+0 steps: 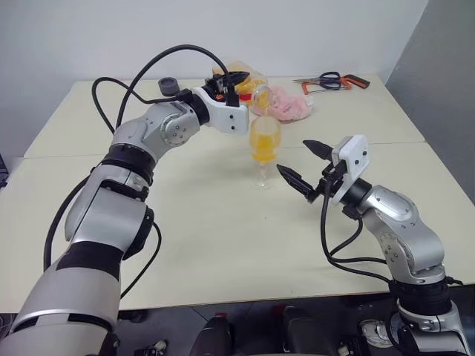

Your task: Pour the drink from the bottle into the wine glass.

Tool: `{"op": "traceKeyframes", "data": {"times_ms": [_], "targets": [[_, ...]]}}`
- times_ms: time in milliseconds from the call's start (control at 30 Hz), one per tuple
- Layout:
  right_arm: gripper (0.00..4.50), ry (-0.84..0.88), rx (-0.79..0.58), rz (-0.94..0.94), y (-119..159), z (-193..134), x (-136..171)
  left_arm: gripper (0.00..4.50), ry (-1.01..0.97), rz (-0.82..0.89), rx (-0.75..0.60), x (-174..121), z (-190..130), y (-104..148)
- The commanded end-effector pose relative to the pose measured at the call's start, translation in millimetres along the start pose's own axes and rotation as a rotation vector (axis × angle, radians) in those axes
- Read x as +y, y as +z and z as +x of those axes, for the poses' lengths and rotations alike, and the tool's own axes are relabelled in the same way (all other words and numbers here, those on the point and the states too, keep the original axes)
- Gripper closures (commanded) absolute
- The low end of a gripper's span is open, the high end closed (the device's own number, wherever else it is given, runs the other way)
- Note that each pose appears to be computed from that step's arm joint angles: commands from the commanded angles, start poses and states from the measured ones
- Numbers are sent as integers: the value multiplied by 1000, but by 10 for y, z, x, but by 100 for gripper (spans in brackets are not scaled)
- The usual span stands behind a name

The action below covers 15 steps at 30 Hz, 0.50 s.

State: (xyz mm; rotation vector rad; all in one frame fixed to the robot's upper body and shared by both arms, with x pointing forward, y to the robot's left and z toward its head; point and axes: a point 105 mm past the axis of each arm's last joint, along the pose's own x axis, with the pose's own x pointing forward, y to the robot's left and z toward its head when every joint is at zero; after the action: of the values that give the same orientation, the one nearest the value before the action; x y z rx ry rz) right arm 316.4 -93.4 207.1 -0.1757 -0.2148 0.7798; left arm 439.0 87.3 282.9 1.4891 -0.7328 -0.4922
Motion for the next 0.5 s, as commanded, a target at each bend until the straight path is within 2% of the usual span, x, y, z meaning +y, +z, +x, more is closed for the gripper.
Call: {"op": "traceKeyframes", "data": {"times_ms": [33, 500], "targets": [[0, -1, -38, -20, 122, -18, -29, 286, 75, 39, -17, 280, 11, 24], [0, 6, -37, -19, 124, -12, -11, 286, 79, 51, -25, 294, 14, 40]]}}
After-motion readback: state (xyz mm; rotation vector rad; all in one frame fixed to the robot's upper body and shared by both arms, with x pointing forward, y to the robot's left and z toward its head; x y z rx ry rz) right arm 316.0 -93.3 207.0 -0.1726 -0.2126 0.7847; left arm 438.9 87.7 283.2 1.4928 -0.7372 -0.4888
